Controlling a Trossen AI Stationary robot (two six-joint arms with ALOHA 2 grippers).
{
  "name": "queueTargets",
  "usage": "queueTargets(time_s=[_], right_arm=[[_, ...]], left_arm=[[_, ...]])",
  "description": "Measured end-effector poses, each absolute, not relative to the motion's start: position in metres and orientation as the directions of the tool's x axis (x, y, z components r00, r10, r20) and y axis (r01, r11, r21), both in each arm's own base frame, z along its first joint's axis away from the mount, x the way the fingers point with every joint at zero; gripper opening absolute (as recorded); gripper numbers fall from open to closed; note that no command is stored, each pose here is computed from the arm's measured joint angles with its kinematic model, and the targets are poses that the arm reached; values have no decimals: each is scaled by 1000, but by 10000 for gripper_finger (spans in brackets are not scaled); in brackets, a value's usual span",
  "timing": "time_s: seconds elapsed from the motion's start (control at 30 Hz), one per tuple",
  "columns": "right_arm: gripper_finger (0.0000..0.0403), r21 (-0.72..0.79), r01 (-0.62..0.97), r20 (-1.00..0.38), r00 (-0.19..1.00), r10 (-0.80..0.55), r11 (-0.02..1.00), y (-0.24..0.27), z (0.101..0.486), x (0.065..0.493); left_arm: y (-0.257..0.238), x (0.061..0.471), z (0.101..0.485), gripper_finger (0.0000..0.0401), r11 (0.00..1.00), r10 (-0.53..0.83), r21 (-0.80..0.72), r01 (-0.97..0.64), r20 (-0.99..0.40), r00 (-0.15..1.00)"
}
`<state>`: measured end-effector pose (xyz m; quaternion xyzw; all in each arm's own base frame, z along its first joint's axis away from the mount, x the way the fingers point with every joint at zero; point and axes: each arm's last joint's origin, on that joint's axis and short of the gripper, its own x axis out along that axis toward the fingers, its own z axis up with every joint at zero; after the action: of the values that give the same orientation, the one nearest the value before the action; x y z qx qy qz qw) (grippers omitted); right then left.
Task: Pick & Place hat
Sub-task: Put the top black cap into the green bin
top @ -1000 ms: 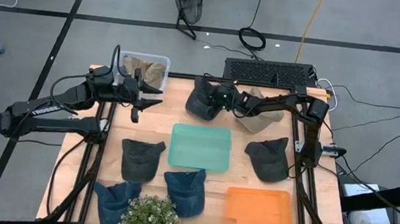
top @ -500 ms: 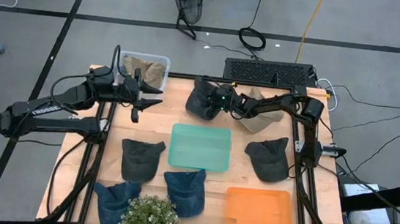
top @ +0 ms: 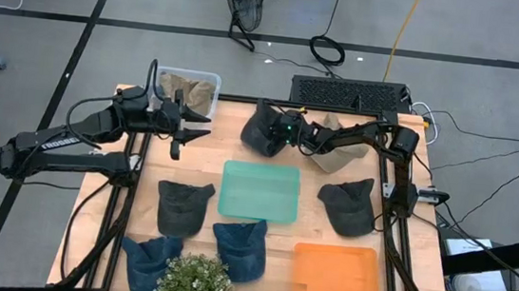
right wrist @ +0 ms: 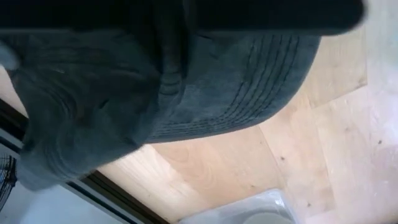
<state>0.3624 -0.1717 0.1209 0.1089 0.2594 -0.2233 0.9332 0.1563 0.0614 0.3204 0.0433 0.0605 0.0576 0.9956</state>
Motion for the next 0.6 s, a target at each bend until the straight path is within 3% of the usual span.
queueTargets(time_s=[0.07,0.27,0.6], right_arm=[[12,64,457,-532,768,-357,887,-170,121,363],[19,-28,393,-521,779,-349,919,-163,134,363],[6,-145,288,-501,803,-322,946,-136,216,338]], left_arm=[[61,156,320,159,990,120,93,-110,-115,986],[61,156,320,159,990,120,94,-109,-119,986],[61,156,318,159,990,121,90,-109,-138,983]])
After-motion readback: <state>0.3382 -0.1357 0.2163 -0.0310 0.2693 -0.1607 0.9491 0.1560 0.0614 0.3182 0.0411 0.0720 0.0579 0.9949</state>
